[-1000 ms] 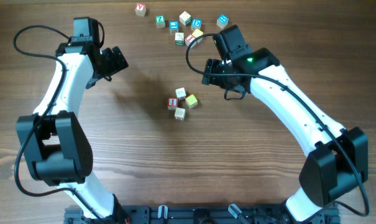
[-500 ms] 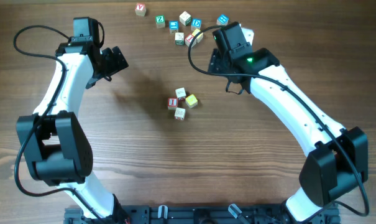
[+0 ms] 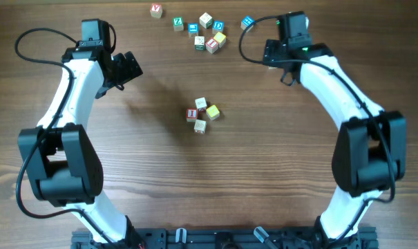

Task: Form a circle
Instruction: 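Reach the right gripper to the pile and grasp the blue X block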

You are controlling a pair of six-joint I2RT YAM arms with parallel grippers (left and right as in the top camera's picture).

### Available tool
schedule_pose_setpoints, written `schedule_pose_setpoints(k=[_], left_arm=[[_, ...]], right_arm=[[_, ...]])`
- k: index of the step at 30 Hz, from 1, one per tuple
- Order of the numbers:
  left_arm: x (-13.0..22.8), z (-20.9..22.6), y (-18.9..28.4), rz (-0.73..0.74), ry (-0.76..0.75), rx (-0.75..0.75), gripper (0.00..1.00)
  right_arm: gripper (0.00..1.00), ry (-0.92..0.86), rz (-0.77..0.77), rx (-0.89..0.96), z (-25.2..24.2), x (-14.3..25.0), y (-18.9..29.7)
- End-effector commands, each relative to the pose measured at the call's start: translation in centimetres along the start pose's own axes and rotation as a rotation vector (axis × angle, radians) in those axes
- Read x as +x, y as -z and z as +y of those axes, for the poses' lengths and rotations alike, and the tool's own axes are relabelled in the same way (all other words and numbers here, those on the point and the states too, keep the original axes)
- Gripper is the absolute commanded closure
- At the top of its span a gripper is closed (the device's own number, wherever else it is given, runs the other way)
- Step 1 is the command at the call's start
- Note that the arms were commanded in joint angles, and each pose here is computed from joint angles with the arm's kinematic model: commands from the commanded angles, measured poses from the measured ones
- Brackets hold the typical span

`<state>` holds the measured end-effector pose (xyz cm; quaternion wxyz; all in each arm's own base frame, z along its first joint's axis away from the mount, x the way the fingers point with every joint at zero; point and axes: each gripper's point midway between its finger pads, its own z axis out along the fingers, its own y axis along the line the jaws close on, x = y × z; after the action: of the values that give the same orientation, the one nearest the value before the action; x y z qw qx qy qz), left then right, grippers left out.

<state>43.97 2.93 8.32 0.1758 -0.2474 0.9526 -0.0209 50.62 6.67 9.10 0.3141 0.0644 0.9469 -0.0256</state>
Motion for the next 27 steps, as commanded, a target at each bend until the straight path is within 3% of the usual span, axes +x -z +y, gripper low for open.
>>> schedule_pose_setpoints(k=[1,5,14,19,21,27], left_arm=[[-0.7,-0.2,0.9,-0.025,-0.001,0.012,0.00],[-0.7,-0.2,0.9,-0.025,-0.001,0.012,0.00],[-0.7,-0.2,0.9,-0.025,-0.001,0.012,0.00],[-0.7,-0.2,0.9,-0.025,-0.001,0.012,0.00],[-0.7,-0.2,0.9,-0.025,-0.001,0.012,0.00],[-0.7,-0.2,0.9,-0.025,-0.001,0.012,0.00]], right_arm=[[0.25,0.085,0.024,-0.064,0.4,0.8,-2.5],[0.29,0.185,0.002,-0.152,2.1,1.0,-4.3],[0.32,0.220,0.019,-0.161,2.4,2.4,-7.0],[0.57,0.218,0.012,-0.162,2.5,2.3,-7.1],[0.62,0.218,0.017,-0.161,2.4,2.4,-7.1],[0.59,0.221,0.049,-0.157,2.2,3.1,-7.1]])
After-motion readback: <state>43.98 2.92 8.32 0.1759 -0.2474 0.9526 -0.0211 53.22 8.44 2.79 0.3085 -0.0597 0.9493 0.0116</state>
